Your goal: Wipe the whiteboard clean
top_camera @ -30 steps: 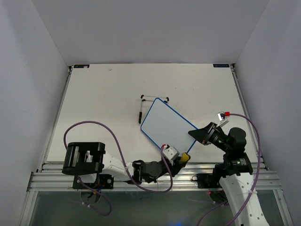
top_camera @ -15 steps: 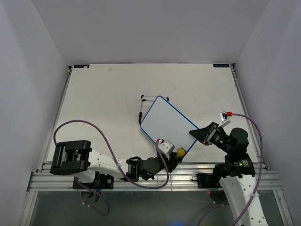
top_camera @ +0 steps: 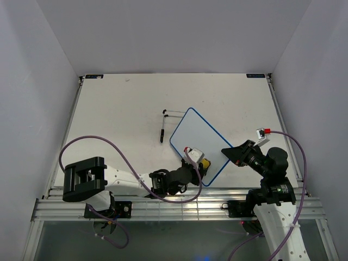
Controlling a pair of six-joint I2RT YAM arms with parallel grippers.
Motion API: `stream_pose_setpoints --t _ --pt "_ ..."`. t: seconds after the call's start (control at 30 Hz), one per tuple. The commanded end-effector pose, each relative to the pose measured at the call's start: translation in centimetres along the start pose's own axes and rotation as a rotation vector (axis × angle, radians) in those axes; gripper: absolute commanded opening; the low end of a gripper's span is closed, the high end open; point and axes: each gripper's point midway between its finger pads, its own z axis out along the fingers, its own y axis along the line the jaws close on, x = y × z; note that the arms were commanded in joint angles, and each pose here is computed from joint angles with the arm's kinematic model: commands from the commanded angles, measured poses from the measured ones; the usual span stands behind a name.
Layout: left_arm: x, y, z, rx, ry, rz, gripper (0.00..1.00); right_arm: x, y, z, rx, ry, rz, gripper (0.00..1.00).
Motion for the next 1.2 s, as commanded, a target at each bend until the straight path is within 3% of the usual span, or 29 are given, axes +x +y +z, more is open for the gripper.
stream_pose_setpoints --t 0.0,0.37,0.73,0.9,0.97,1.17 --pt "0.0 -1.7 0.7 0.025 0.019 0.059 0.0 -1.4 6.9 -2.0 -0.228 0.015 0.003 0.08" --pt "0.5 -7.7 1.4 0.169 0.033 0.098 0.0 -1.2 6.6 -1.8 -0.224 0.021 0.009 0.08" --pt "-1.2 -8.9 0.3 0.247 -0.007 0.115 0.0 -1.0 6.4 -1.7 -0.227 0.026 0.008 0.08" --pt "-3.4 -6.4 -1.3 0.182 -0.075 0.115 0.0 -0.8 6.0 -1.6 -0.217 0.029 0.008 0.08" --pt "-5.6 -4.3 -2.0 0.111 -0.128 0.077 0.0 -0.8 5.8 -1.6 -0.204 0.025 -0.006 0.08" --pt "-6.9 3.5 -3.4 -0.077 -0.154 -0.063 0.0 -1.4 4.8 -1.5 -0.152 -0.023 -0.037 0.08"
